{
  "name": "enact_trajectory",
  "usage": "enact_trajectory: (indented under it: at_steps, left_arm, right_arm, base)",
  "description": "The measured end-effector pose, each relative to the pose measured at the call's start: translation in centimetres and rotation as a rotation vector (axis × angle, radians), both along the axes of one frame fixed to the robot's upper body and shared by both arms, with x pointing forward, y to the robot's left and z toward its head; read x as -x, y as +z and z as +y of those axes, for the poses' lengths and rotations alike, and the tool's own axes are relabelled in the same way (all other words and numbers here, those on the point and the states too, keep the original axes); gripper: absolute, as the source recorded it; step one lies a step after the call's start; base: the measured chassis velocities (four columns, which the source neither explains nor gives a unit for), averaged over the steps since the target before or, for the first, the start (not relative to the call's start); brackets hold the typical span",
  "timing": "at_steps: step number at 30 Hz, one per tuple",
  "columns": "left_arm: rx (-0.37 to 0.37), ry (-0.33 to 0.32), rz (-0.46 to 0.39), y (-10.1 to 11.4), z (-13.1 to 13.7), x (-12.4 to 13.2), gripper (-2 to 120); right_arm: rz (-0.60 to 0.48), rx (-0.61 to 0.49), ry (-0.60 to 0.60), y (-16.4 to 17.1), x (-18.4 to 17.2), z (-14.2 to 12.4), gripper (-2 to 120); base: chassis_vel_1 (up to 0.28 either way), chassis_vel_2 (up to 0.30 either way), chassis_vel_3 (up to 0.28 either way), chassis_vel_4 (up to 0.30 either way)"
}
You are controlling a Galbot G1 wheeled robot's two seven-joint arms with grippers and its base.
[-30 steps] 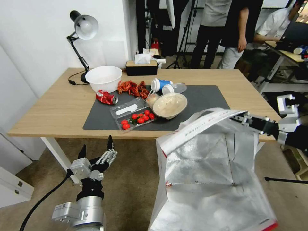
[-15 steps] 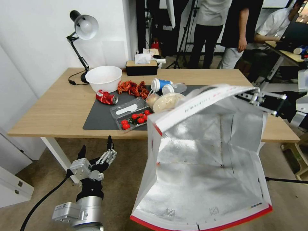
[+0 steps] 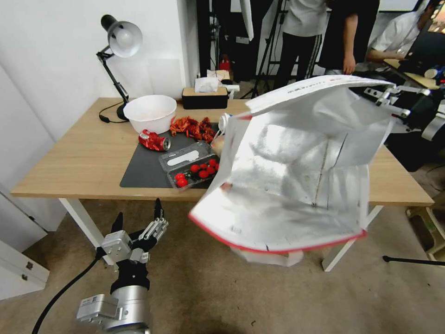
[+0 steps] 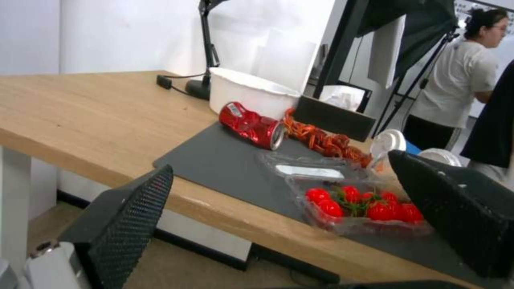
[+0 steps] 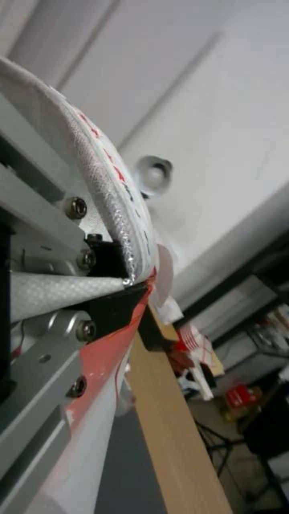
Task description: Pick up the food delivery bag from the floor and place it on the table.
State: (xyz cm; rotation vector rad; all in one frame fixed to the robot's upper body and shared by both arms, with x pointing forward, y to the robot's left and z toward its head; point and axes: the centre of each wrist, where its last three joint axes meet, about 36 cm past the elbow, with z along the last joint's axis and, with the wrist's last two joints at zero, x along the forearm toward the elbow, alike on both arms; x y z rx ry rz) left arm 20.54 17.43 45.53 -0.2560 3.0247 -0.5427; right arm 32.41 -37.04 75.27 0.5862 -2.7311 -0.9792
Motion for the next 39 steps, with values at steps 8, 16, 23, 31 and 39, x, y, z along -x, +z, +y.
enact_trajectory:
  at_steps: [8,16,23,31,39]
  left_arm:
    - [-0.005,0.008,0.000,0.0,-0.2,0.2,100]
    - [-0.014,0.010,0.004,0.0,-0.3,0.6,100]
    - [-0.020,0.012,0.006,0.0,-0.2,0.7,100]
    - [-0.022,0.011,0.005,0.1,-0.3,0.8,100]
    - [-0.028,-0.001,0.002,0.0,-0.2,0.6,100]
  right_arm:
    - [0.048,-0.061,-0.110,0.5,-2.8,-2.5,0]
    - [0.092,-0.118,-0.216,-0.3,-5.8,-5.0,0]
    - [0.113,-0.134,-0.267,-0.3,-7.0,-6.7,0]
    - [0.147,-0.125,-0.292,-1.0,-8.2,-7.9,0]
    - [0.184,-0.104,-0.301,-1.6,-8.8,-8.9,0]
  base:
    - [0.000,0.000,0.000,0.000]
    - [0.000,0.000,0.000,0.000]
    - [0.000,0.000,0.000,0.000]
    - [0.000,0.000,0.000,0.000]
    - [0.000,0.000,0.000,0.000]
